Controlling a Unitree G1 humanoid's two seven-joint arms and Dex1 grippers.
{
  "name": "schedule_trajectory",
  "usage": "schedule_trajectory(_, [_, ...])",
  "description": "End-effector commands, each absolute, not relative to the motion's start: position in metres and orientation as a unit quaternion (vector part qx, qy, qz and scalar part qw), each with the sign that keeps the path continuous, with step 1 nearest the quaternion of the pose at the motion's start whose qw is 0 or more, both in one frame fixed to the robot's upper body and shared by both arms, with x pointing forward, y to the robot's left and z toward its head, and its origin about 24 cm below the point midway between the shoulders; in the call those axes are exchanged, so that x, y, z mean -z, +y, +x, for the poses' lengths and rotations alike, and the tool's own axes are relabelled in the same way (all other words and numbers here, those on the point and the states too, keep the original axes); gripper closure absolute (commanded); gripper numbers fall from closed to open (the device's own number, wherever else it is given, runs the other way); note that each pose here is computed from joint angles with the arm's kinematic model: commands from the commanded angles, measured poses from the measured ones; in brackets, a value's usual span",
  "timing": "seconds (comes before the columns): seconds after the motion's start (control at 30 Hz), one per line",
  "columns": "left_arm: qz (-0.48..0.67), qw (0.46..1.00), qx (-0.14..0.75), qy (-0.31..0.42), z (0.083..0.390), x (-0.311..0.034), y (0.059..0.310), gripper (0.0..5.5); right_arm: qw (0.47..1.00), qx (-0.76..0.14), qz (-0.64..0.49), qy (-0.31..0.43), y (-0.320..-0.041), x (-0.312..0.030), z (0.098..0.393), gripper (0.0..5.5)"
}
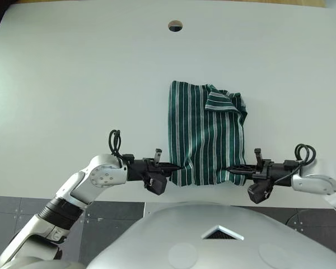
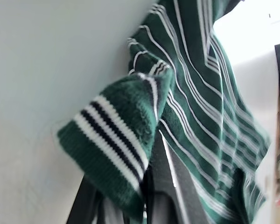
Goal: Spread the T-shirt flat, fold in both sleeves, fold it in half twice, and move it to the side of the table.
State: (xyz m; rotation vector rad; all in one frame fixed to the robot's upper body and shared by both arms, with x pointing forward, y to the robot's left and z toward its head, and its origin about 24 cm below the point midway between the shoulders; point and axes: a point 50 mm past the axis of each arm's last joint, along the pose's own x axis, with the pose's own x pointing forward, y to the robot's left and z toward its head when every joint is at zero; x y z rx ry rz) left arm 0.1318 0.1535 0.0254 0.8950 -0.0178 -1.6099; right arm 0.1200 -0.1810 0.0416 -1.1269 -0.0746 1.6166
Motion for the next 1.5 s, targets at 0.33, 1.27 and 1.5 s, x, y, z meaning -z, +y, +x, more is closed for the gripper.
schedule_trajectory(0.33, [0.237, 0.776, 0.577, 0.095, 0.197, -0.065, 0.168, 5.40, 0.802, -0.546, -0.243, 0.011, -0.170, -0.098, 0.178, 5.31])
schedule_trajectory(1.27, [0.090, 0.935, 0.298, 0.170, 0.300, -0.046, 0.145, 4.32, 0.937, -0.253, -0.218, 0.100, -0.197, -0.089, 0.278, 3.17])
schedule_trajectory(1.5, [0.083, 0.953, 0.276, 0.096, 0.301, -0.061, 0.149, 4.32, 0.930, -0.227, -0.287, 0.000, -0.187, -0.109, 0.279, 3.37])
